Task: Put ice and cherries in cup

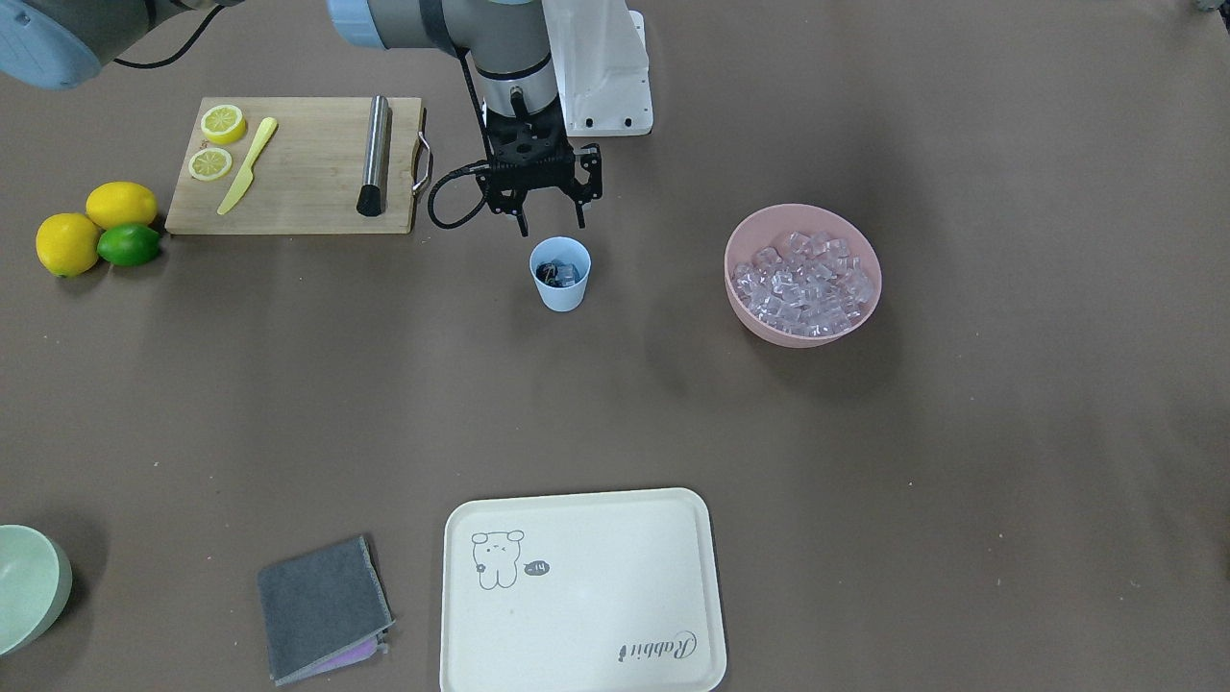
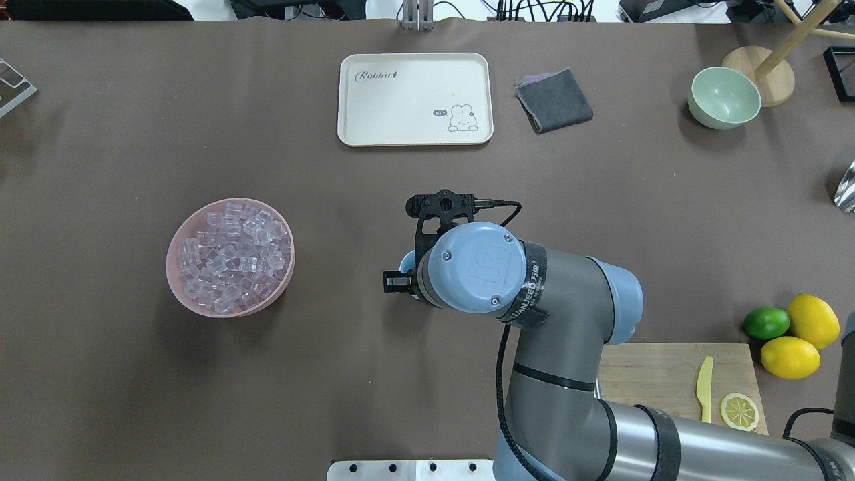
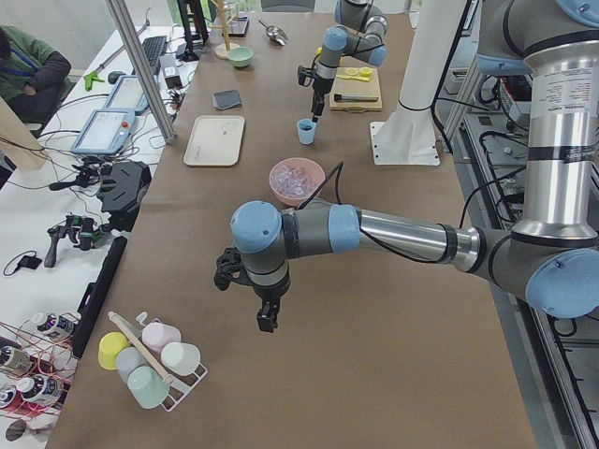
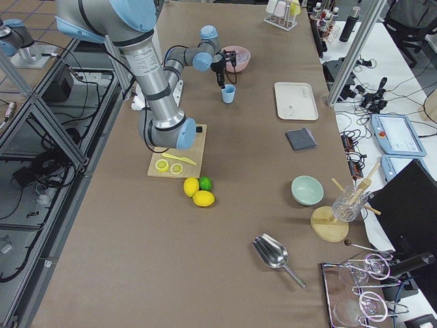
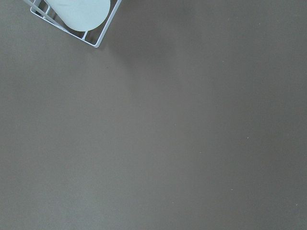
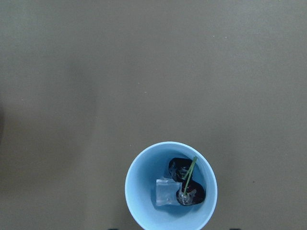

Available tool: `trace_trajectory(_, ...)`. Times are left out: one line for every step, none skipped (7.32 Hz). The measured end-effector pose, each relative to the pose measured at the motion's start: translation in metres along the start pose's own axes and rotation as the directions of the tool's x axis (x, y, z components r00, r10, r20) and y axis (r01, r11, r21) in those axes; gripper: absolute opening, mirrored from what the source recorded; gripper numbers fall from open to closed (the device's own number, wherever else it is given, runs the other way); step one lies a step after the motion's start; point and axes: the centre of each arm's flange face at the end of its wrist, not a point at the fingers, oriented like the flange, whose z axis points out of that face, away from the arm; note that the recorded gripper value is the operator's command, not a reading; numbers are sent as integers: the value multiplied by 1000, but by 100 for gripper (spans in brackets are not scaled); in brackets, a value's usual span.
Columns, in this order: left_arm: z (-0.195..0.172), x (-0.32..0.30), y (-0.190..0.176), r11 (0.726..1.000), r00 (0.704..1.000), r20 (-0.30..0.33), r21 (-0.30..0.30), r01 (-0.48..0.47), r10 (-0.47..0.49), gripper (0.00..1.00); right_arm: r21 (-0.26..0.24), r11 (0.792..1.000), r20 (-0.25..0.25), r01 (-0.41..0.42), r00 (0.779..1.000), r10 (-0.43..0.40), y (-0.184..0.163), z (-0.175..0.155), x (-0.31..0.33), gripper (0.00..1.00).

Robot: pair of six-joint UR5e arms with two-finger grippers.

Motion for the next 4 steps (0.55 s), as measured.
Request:
trace_trajectory(2, -2, 3, 1000, 1000, -1, -5, 8, -8, 99, -21, 1000, 4, -13, 1000, 13, -7, -2, 5, 100)
trace_trajectory(5, -3, 5, 1000, 1000, -3, -10, 27, -27, 99, -52, 998, 6, -34, 999, 34, -23, -5, 17, 100)
trace_trajectory(8, -5, 5, 998, 998, -5, -14, 62, -62, 99, -65, 997, 1, -47, 999, 47, -44, -9, 35, 100)
trace_trajectory(16, -11, 7, 996, 996, -4, -12, 90, -90, 99, -59, 997, -10, -42, 999, 41, -66, -13, 56, 100)
